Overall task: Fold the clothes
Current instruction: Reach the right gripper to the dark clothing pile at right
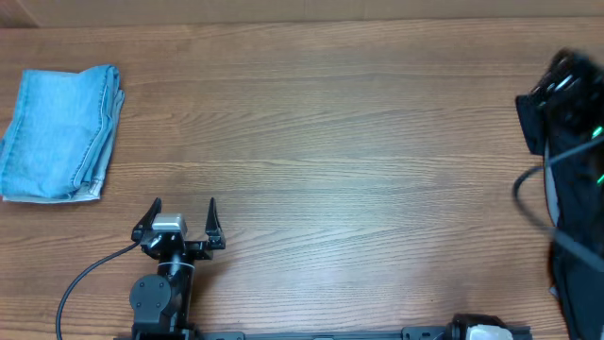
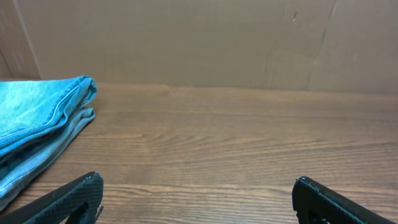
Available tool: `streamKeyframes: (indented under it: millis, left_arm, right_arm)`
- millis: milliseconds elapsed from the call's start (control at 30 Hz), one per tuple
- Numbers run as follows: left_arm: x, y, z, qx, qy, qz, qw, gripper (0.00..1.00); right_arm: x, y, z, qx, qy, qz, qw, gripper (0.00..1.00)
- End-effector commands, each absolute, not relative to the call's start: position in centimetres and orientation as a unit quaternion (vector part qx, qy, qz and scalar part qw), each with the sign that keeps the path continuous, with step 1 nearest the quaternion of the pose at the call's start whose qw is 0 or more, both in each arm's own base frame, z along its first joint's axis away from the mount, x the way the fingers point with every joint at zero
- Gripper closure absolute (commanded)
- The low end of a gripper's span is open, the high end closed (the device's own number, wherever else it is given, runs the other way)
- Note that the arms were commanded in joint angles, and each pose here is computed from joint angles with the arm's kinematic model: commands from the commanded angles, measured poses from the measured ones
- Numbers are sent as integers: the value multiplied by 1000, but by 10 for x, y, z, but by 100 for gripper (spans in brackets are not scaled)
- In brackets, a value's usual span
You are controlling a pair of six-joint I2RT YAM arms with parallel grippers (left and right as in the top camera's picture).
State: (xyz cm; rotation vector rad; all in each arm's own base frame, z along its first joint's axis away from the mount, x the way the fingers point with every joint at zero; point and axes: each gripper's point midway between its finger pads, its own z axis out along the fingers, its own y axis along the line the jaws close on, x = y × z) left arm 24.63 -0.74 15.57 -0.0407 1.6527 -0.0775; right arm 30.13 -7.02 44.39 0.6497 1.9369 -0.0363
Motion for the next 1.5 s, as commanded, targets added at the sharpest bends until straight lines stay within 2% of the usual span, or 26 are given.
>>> streamKeyframes:
  millis: [0, 133, 267, 400, 533, 733, 867, 1133, 1467]
  left_arm:
    - [246, -5, 157, -28, 732, -35, 679, 0]
    - [246, -5, 157, -28, 732, -35, 679, 0]
    - [246, -5, 157, -28, 732, -35, 679, 0]
    - [246, -5, 157, -28, 732, -35, 679, 0]
    - [246, -5, 157, -28, 732, -35, 679, 0]
    - [246, -5, 157, -28, 732, -35, 679, 0]
    - [246, -5, 157, -28, 732, -35, 679, 0]
    - [246, -5, 157, -28, 732, -35, 679, 0]
    - [246, -5, 157, -28, 732, -35, 679, 0]
  right_arm:
    - [317, -106, 457, 307, 804, -49, 507, 0]
    - [347, -147, 440, 326, 817, -48, 473, 0]
    - [347, -196, 390, 384, 832, -72, 394, 0]
    - [349, -237, 364, 422, 825, -92, 365, 0]
    - [346, -271, 357, 449, 807, -121, 364, 0]
    - [353, -325, 352, 388, 823, -183, 373, 0]
    - [367, -352, 335, 346, 840, -170, 382, 0]
    - [407, -385, 251, 243, 892, -97, 370, 0]
    - [462, -418, 173, 146, 905, -129, 378, 0]
